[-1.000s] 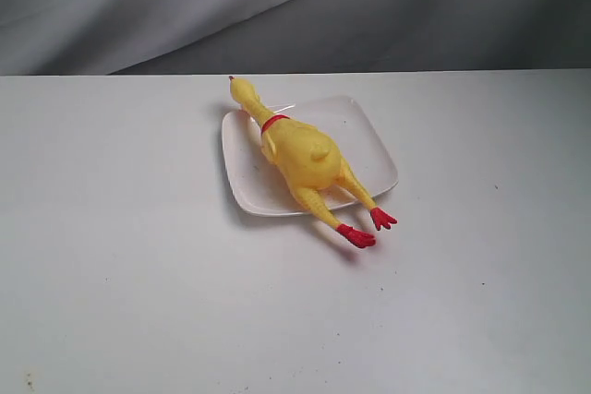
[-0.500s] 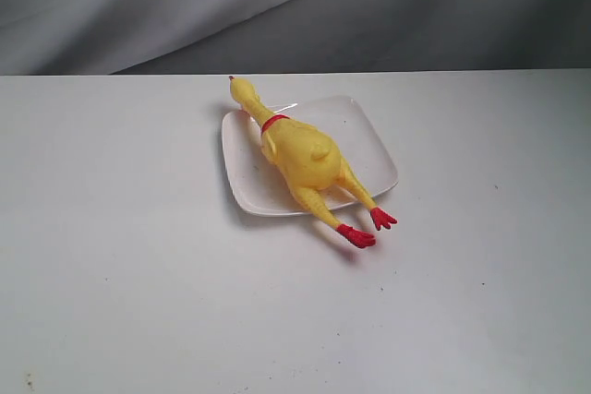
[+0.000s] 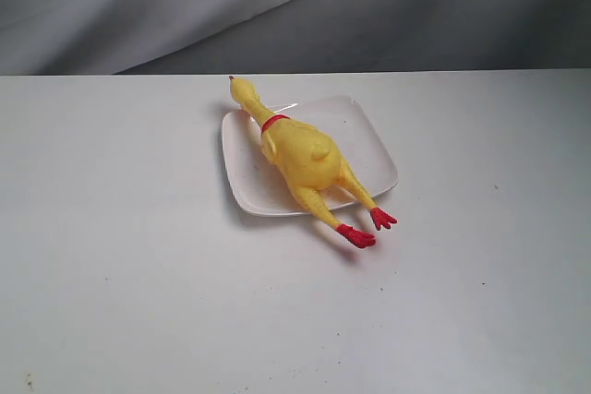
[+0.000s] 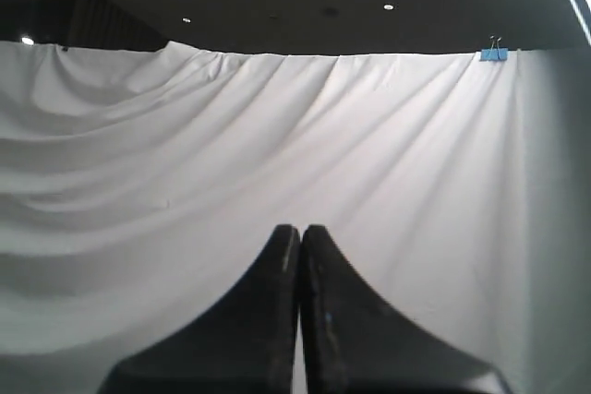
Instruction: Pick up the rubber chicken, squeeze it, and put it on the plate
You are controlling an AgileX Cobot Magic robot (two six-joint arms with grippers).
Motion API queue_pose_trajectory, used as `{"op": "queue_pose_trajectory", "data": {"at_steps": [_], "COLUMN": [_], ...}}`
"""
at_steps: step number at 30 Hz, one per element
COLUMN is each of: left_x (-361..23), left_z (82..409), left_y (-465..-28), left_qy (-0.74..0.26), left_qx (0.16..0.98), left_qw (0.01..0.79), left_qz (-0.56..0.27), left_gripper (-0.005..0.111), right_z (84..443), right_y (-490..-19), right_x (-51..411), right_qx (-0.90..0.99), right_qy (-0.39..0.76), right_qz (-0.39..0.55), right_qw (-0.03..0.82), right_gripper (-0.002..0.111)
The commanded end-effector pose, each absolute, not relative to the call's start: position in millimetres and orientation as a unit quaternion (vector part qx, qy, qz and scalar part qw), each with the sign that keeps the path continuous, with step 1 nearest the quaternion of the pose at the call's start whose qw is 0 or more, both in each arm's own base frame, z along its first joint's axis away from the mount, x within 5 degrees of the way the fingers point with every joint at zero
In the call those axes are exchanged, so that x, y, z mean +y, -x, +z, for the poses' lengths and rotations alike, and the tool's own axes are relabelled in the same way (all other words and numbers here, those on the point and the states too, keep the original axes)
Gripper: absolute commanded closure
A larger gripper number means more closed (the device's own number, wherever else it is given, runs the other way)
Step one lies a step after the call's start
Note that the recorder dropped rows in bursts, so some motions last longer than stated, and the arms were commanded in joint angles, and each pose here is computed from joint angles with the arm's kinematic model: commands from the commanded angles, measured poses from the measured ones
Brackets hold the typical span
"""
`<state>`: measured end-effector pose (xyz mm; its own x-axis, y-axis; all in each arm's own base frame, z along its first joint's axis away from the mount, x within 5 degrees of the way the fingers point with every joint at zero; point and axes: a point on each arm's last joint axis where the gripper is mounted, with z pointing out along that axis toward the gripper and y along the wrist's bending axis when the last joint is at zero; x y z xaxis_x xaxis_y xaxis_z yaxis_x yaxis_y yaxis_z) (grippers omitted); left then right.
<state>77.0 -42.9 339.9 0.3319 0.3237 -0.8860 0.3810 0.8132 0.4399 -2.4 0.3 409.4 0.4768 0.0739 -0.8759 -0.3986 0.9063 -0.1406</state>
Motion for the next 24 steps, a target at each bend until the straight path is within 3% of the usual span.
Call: {"op": "queue_pose_trajectory", "data": {"at_steps": [1,10,17,24], "left_x": [-41.8,-41.8,-41.8,-41.8], "left_z": [338.9,338.9,338.9,338.9], "left_y": [-76.7,-76.7,-76.7,-76.7], "left_qy": [-0.295,-0.295,-0.295,-0.295], "left_qx": [0.583,0.583,0.583,0.583], "left_qw": [0.756,0.756,0.756,0.756], "left_qz": [-0.024,-0.024,-0.024,-0.024], "left_gripper": [0.106,0.106,0.106,0.106], "right_z": [406.5,378.1,309.3,248.9], "right_y": [1.5,-14.2,-43.6,-48.5], "right_x": [-1.0,-2.2,-1.4,-0.9], "right_qx": [0.509,0.611,0.684,0.691], "right_qy": [0.143,0.048,0.014,0.024], "right_qz": [0.153,0.05,-0.002,-0.02], "right_qw": [0.835,0.789,0.73,0.723], "right_gripper": [0.108,0.108,0.108,0.108]}}
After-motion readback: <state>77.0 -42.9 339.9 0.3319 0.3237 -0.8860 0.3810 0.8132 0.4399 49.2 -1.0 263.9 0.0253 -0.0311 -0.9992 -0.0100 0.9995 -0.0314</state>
